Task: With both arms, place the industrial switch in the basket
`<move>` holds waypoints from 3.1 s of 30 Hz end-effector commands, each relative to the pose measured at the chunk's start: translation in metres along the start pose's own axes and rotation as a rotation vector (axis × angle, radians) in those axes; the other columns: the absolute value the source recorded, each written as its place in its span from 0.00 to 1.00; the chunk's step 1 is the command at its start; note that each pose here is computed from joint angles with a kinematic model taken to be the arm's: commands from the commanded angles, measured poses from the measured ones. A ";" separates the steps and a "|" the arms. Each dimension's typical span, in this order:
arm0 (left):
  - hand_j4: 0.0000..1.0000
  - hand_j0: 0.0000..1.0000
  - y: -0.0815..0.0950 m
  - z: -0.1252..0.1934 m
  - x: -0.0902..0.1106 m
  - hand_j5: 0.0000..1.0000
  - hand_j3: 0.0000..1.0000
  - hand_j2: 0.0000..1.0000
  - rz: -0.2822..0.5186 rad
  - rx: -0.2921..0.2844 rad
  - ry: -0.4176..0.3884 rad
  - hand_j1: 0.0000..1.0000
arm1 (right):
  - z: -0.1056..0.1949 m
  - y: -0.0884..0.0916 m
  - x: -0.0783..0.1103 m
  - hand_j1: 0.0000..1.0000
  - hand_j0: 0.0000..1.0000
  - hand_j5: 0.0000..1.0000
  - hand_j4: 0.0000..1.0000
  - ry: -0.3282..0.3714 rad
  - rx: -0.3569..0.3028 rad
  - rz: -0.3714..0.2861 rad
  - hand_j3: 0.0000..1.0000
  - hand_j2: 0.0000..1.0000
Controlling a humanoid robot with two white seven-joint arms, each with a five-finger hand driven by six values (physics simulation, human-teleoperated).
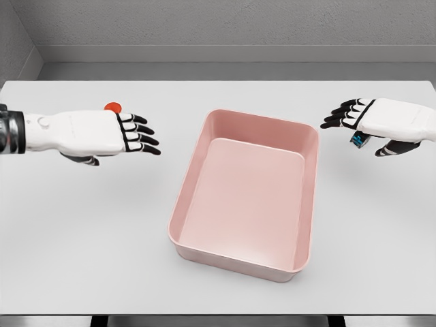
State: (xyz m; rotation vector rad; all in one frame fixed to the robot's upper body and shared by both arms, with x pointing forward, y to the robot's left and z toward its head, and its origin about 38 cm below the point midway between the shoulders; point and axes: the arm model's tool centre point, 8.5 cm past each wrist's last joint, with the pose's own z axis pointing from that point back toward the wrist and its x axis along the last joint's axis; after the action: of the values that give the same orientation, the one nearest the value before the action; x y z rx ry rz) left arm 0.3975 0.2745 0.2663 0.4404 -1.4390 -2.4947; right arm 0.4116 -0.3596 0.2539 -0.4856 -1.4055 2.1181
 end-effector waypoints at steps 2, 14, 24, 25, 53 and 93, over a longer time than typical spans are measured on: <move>1.00 1.00 -0.001 -0.001 0.000 1.00 1.00 1.00 0.006 -0.002 -0.001 1.00 | 0.000 -0.001 -0.002 1.00 1.00 1.00 1.00 0.006 -0.009 -0.010 1.00 1.00; 1.00 1.00 -0.017 -0.004 -0.074 1.00 1.00 1.00 0.096 -0.050 0.237 1.00 | -0.005 0.009 -0.037 1.00 1.00 1.00 1.00 0.109 -0.001 -0.013 1.00 1.00; 1.00 1.00 -0.006 -0.036 -0.098 1.00 1.00 1.00 0.068 -0.059 0.323 1.00 | -0.037 0.038 -0.060 1.00 1.00 1.00 1.00 0.171 0.053 -0.042 1.00 1.00; 1.00 1.00 -0.005 -0.042 -0.096 1.00 1.00 1.00 0.066 -0.057 0.312 1.00 | -0.038 0.038 -0.060 1.00 1.00 1.00 1.00 0.171 0.055 -0.036 1.00 1.00; 0.95 0.95 -0.059 -0.078 -0.118 0.95 0.95 0.95 0.081 -0.197 0.462 0.95 | -0.052 0.061 -0.086 0.88 0.88 0.88 0.88 0.265 0.087 -0.075 0.88 0.88; 0.40 0.40 -0.054 -0.077 -0.108 0.40 0.40 0.40 0.057 -0.199 0.369 0.40 | -0.046 0.067 -0.092 0.53 0.53 0.53 0.53 0.297 0.136 -0.035 0.53 0.53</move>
State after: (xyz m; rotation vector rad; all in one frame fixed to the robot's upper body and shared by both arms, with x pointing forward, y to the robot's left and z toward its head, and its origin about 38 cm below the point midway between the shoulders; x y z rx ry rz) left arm 0.5262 0.2772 0.1982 0.7852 -1.0242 -2.3045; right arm 0.4940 -0.4028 0.1742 -0.6818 -1.0931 1.9973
